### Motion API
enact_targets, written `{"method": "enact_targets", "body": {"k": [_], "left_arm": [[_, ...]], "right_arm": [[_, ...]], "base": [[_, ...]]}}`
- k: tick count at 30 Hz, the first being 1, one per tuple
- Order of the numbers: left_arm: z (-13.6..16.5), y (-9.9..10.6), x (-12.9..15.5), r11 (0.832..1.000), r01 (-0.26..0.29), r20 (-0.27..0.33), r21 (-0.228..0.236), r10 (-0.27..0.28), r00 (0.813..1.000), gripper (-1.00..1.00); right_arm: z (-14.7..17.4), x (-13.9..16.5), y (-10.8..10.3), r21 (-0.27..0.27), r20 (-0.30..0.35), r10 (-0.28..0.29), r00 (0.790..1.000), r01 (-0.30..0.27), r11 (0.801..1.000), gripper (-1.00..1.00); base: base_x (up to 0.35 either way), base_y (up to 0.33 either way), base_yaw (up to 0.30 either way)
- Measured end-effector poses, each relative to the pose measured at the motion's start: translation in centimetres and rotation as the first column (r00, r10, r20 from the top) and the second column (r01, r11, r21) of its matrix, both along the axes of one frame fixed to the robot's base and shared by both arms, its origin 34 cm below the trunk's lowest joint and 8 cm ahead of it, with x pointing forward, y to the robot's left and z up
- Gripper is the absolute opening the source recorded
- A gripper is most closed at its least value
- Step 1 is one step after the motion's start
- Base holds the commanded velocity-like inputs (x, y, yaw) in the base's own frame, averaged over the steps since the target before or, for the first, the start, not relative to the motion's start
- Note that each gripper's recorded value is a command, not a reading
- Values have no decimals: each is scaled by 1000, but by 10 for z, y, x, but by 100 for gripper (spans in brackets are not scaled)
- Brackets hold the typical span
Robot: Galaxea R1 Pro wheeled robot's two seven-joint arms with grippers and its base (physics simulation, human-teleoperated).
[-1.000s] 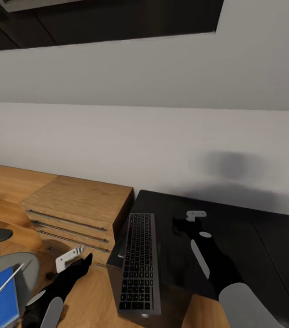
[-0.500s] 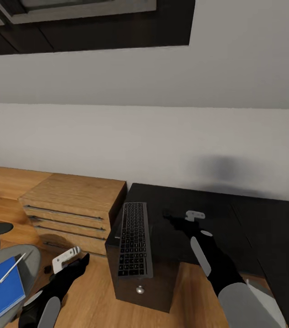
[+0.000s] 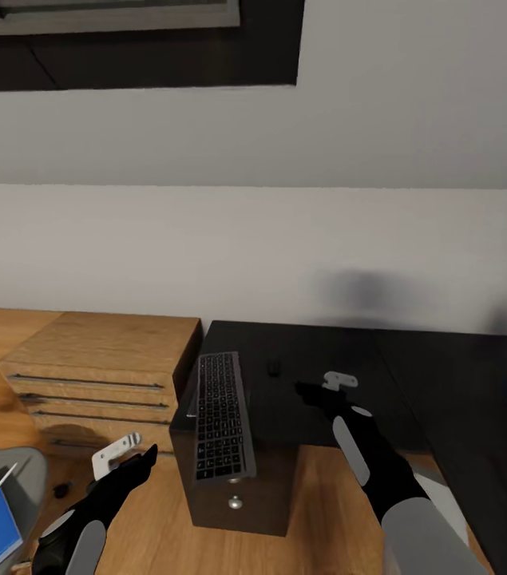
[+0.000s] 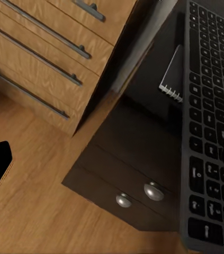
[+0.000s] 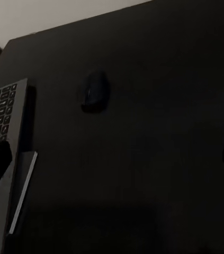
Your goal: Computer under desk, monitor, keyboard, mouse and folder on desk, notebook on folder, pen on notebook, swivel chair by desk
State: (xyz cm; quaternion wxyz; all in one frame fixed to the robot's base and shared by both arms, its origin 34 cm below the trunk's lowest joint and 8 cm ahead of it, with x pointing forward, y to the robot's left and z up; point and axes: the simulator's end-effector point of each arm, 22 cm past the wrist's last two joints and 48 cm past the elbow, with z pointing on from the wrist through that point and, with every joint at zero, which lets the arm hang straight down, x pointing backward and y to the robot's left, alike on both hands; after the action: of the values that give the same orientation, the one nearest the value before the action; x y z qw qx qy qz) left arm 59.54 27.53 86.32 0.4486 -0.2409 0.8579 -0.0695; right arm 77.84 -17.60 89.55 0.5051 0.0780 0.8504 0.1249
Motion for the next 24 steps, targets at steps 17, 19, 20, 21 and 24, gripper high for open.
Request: {"method": "enact_targets", "body": {"k": [17, 19, 20, 21, 24], "left_arm": [[1, -3, 1, 1000, 4, 3, -1, -4, 1000, 100], [1, -3, 1, 1000, 4, 4, -1, -4, 1000, 100], [1, -3, 1, 1000, 4, 4, -2, -4, 1000, 100], [1, -4, 1, 1000, 4, 4, -2, -4, 1000, 100], [1, -4, 1, 1000, 4, 4, -2, -4, 1000, 100]], "right_arm": [[-15, -12, 5, 109, -39, -17, 999, 22, 994, 100], [-19, -16, 6, 117, -45, -13, 999, 18, 993, 100], [-19, -16, 8, 121, -46, -9, 999, 14, 993, 100], [-20, -17, 9, 126, -45, -4, 999, 10, 992, 100], [-19, -18, 14, 141, -40, 15, 999, -9, 990, 100]], "base": [[-21, 227, -1], [-1, 262, 0], [0, 242, 0], [0, 203, 0], [0, 132, 0]]}}
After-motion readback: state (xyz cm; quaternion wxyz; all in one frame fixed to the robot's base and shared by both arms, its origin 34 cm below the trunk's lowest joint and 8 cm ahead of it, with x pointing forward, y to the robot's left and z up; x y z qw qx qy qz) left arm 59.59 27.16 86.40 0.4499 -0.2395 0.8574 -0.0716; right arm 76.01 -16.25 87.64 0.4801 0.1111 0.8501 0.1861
